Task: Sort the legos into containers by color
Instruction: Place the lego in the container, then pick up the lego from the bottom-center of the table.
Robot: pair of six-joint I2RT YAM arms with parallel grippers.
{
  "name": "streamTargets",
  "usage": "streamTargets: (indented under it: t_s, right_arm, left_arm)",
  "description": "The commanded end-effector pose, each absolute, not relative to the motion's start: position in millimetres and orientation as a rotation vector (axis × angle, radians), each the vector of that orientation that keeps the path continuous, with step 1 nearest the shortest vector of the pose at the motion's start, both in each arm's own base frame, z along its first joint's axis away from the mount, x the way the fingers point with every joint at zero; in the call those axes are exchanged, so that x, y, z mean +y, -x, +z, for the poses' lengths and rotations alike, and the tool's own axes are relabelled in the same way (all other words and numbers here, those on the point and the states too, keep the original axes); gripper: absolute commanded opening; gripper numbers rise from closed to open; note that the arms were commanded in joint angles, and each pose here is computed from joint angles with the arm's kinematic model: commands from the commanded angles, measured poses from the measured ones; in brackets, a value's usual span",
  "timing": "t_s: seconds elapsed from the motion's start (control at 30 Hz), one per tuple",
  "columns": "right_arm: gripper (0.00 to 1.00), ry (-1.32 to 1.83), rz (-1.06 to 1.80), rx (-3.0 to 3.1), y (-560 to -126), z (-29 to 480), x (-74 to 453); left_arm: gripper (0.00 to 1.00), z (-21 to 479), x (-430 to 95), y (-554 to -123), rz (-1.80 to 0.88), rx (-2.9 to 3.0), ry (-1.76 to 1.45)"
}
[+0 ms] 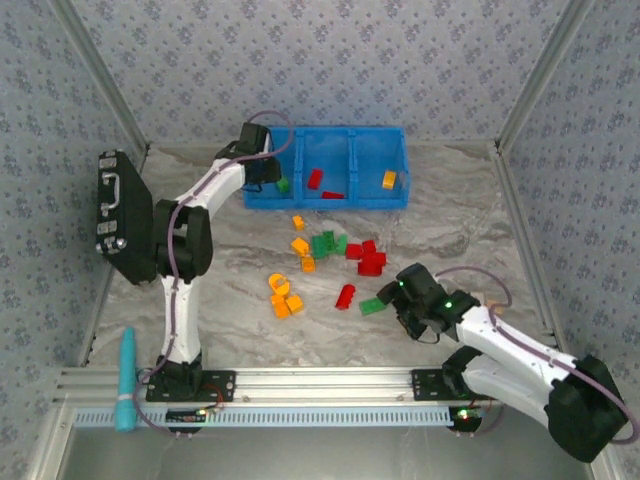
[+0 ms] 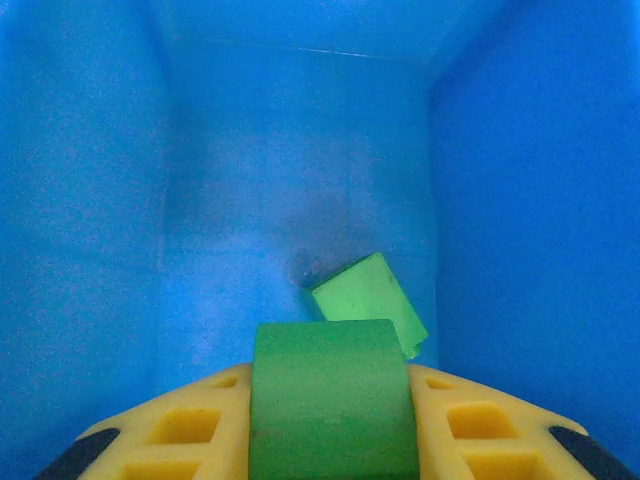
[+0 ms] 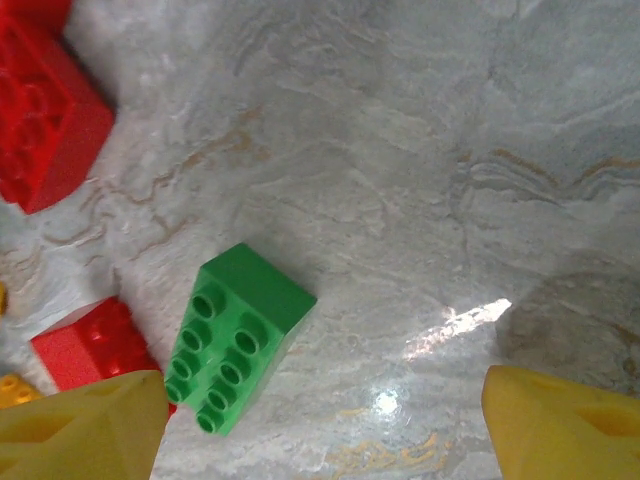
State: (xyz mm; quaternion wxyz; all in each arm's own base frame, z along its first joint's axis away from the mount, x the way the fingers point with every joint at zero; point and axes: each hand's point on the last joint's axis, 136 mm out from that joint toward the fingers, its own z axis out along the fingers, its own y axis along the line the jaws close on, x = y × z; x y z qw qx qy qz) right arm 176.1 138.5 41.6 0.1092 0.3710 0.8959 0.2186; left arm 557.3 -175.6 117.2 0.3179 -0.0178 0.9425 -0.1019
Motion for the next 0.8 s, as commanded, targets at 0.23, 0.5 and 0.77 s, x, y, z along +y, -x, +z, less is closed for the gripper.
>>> streamTargets:
  t_s: [0.23,0.5,0.77]
  right_arm:
    - [0.85,-1.099,0.616,2.689,-203.0,62.9,166.2]
    - [0.84,-1.103,0.552,2.763,-208.9,59.4,180.2]
    - [0.8,-1.163,0.452,2.837,-197.6,39.6,183.1]
  left_arm:
    - [0.54,166.5,-186.8,-575.3,-0.314,2.393,-0.019]
    - [0.61,225.0,-182.5,-564.2,-0.323,2.325,-0.086]
    - [0.64,298.9,-157.9,-524.8,-0.3,2.254,-0.139]
